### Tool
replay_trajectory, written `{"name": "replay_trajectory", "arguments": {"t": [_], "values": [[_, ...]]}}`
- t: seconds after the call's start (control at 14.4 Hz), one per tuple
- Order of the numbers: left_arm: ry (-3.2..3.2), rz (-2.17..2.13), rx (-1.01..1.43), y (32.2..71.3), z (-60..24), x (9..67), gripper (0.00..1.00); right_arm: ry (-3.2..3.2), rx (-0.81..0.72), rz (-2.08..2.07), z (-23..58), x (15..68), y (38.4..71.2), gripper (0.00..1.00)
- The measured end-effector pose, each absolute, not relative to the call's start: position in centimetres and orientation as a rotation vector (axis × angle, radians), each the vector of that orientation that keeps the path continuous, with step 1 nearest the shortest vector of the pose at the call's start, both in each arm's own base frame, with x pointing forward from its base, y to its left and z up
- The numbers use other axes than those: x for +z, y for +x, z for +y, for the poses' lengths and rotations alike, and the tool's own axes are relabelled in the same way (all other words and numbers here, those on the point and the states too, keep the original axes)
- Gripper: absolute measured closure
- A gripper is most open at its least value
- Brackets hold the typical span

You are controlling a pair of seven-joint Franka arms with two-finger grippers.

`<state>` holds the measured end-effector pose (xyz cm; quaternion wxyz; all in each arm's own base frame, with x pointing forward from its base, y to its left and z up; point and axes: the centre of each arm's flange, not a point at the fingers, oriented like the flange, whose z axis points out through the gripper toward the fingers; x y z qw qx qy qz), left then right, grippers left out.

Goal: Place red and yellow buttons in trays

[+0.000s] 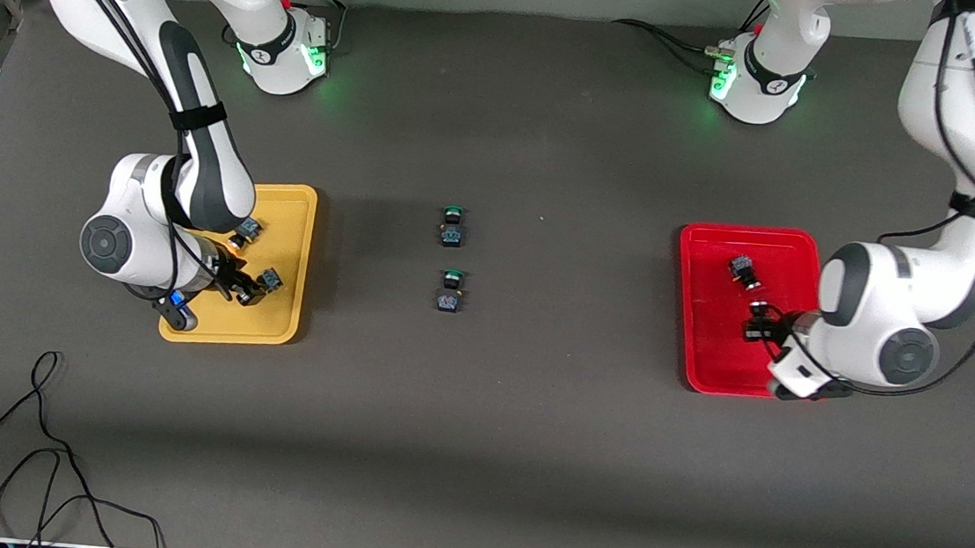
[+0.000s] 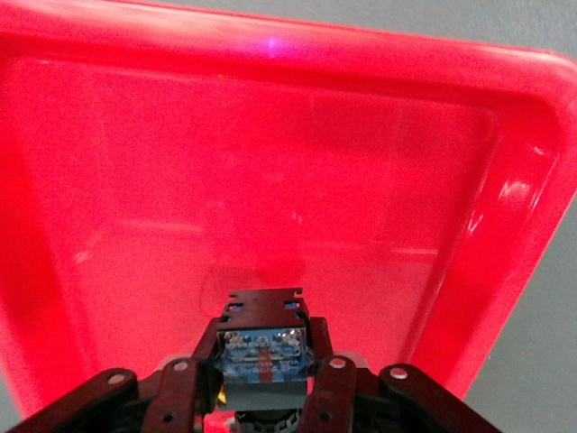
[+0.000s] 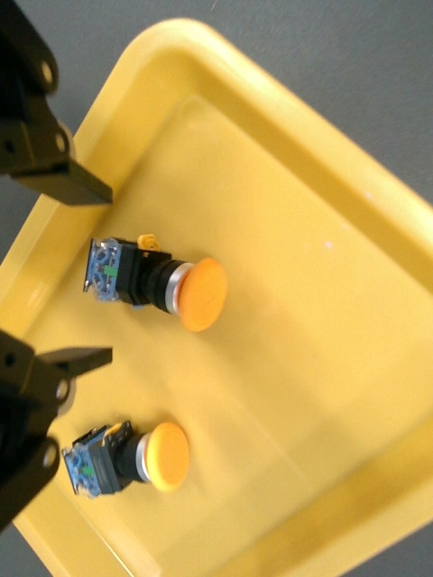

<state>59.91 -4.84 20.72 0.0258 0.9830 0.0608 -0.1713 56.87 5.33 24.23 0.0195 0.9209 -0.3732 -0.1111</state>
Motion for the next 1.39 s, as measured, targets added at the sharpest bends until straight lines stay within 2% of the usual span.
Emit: {"name": "replay_trajectory", "arguments": {"t": [0.14, 0.21, 0.28, 0.49, 0.63, 0.83, 1.04, 1.25, 1.39], "values": [[3.039, 0.175, -0.518, 60.0, -5.4, 20.4, 0.59, 2.88, -0.336, -1.159, 4.8, 26.4, 57.0, 0.01], [3.039, 0.175, -0.517, 60.0, -5.4, 20.4, 0.59, 2.906, -0.332, -1.144, 4.6, 28.3, 57.1, 0.0], [3.039, 0.176, -0.515, 60.0, -5.4, 20.5, 0.55, 2.947, -0.318, -1.113, 4.1, 30.6, 57.1, 0.0], [3.043, 0.174, -0.5, 60.4, -5.4, 22.9, 0.24, 3.101, -0.197, -0.968, 1.0, 38.2, 56.7, 0.0], [3.05, 0.169, -0.471, 60.6, -5.4, 27.3, 0.02, 3.189, -0.083, -0.8, -1.1, 42.5, 56.0, 0.0], [3.069, 0.167, -0.372, 59.9, -5.3, 36.6, 0.0, 3.216, 0.036, -0.476, -3.3, 47.7, 54.4, 0.0], [3.128, 0.14, -0.236, 57.4, -5.3, 46.0, 0.0, 3.18, 0.061, -0.302, -1.1, 52.6, 52.3, 0.0], [3.165, 0.101, -0.115, 55.4, -6.2, 52.0, 0.0, 3.183, 0.097, -0.228, -0.1, 57.0, 51.0, 0.0], [3.168, 0.092, -0.054, 55.5, -6.5, 55.0, 0.0, 3.185, 0.118, -0.188, -0.7, 58.2, 51.0, 0.0]]}}
